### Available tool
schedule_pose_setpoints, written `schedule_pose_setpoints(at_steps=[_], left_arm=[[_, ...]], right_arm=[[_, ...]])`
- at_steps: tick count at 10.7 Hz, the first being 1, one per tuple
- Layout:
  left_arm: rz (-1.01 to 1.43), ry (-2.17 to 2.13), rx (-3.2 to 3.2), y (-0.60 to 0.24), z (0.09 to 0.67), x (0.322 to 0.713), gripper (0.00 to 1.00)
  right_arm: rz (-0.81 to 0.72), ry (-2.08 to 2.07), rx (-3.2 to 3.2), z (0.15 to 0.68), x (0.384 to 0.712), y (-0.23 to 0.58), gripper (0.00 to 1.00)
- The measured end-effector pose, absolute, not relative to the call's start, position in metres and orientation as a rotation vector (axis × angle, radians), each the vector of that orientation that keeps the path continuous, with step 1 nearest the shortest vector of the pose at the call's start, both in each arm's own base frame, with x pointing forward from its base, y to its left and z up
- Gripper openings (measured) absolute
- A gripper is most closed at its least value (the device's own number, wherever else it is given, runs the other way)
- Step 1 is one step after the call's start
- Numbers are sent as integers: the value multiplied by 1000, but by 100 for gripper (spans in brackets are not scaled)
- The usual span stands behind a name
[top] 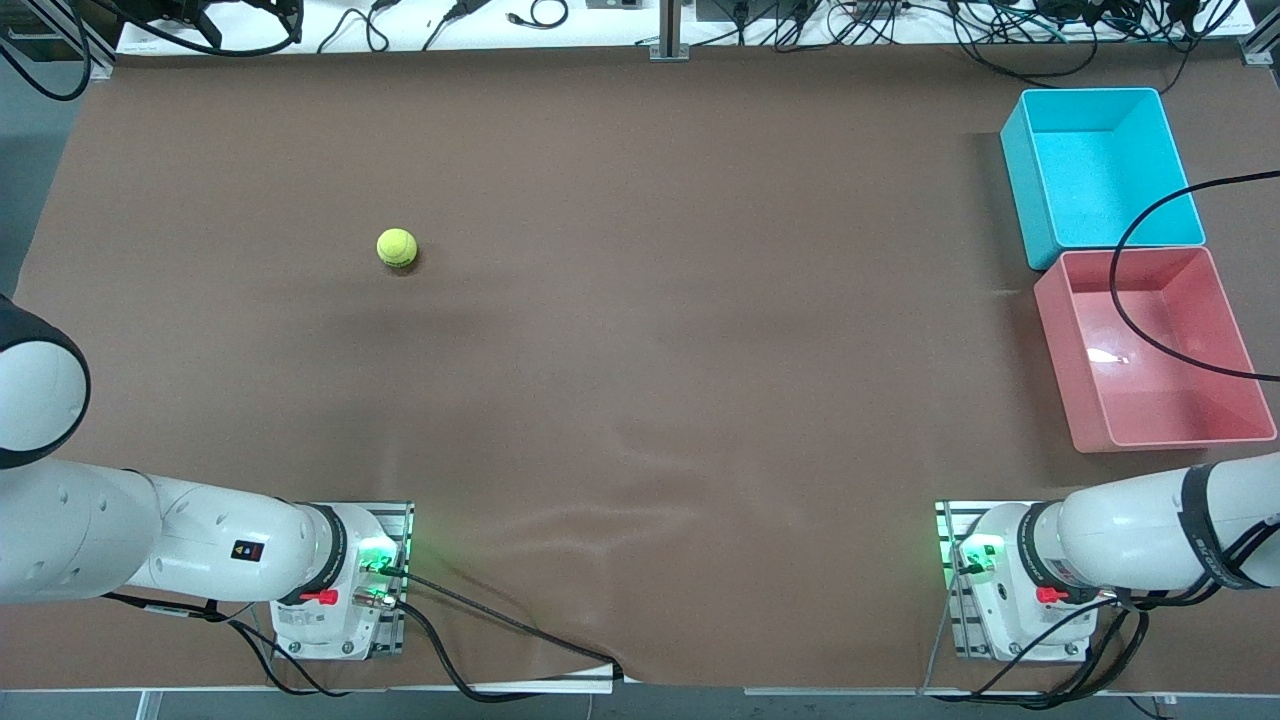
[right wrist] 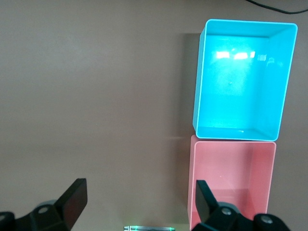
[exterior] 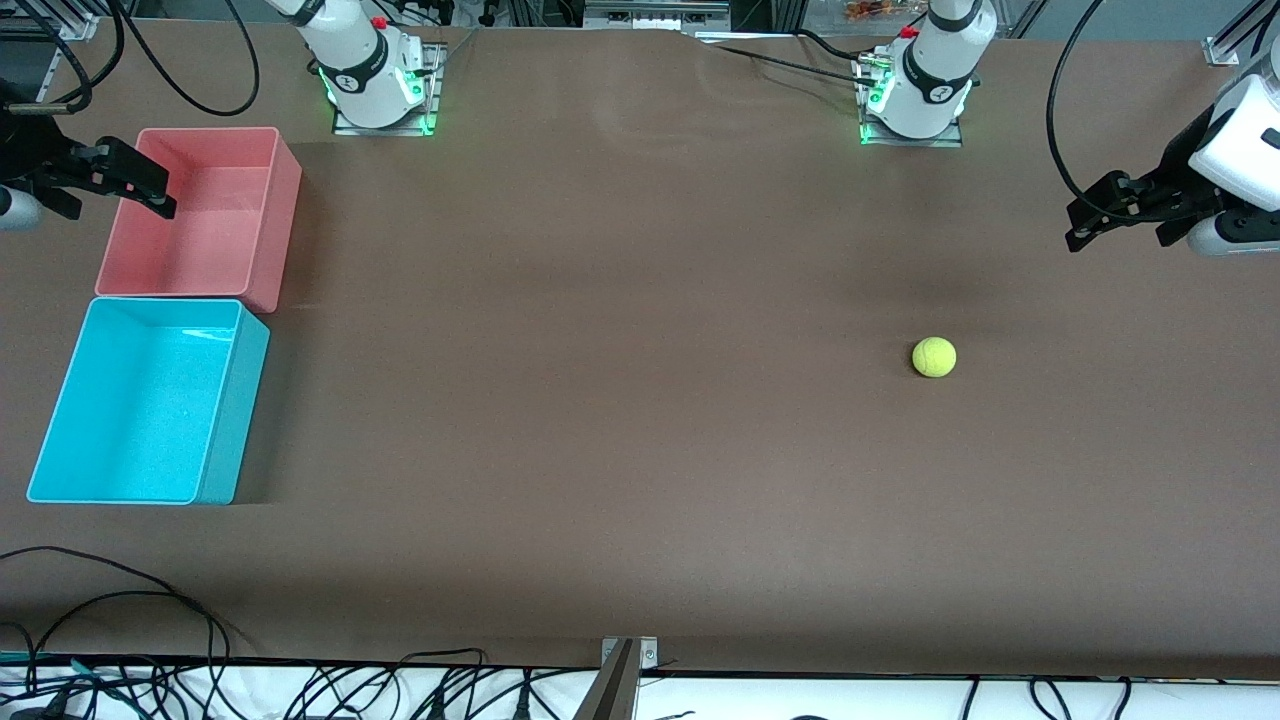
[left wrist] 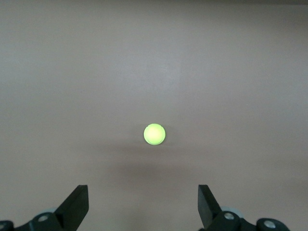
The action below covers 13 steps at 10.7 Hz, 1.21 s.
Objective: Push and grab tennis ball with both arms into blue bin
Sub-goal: 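Move the left gripper toward the yellow tennis ball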
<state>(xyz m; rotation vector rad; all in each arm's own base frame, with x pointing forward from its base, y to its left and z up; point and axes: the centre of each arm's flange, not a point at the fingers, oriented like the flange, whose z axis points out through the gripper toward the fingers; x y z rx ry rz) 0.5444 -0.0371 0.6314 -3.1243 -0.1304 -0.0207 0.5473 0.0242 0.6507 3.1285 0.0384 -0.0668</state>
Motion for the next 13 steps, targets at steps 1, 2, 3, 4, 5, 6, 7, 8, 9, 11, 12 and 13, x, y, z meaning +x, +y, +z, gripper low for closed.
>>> schedule_pose_setpoints(at_steps=[1, 2, 3, 4, 5, 6, 7, 8, 9, 11, 12, 13], left_arm=[[-21, -130, -3124, -37, 631, 544, 100], [-21, -127, -3124, -38, 631, 544, 100], [-21, -123, -3125, -40, 631, 544, 100], [-18, -118, -3124, -41, 631, 544, 100], [-1, -116, -3122, -42, 626, 547, 100], [18, -117, -3119, -43, 619, 550, 100], [43, -120, -3115, -42, 611, 553, 100], [79, -125, -3111, -40, 600, 554, 100], [125, -128, -3102, -39, 584, 556, 100], [162, -129, -3096, -38, 559, 559, 100], [149, -128, -3097, -38, 554, 561, 100], [119, -127, -3100, -39, 547, 563, 100]], right_arm=[[-63, 26, 3133, 651, 548, 21, 100], [-64, -2, 3148, 647, 549, 13, 100], [-66, -34, 3162, 641, 551, 3, 100], [-76, -53, 3168, 636, 551, -4, 100], [-82, -57, 3169, 631, 552, -6, 100], [-79, -56, 3169, 628, 552, -6, 100], [-66, -54, 3169, 627, 552, -5, 100], [-55, -54, 3158, 628, 551, -6, 100], [-45, -52, 3149, 630, 551, -7, 100], [-38, -51, 3134, 630, 551, -9, 100], [-26, -23, 3130, 631, 552, -10, 100], [-16, -9, 3130, 631, 553, -12, 100]])
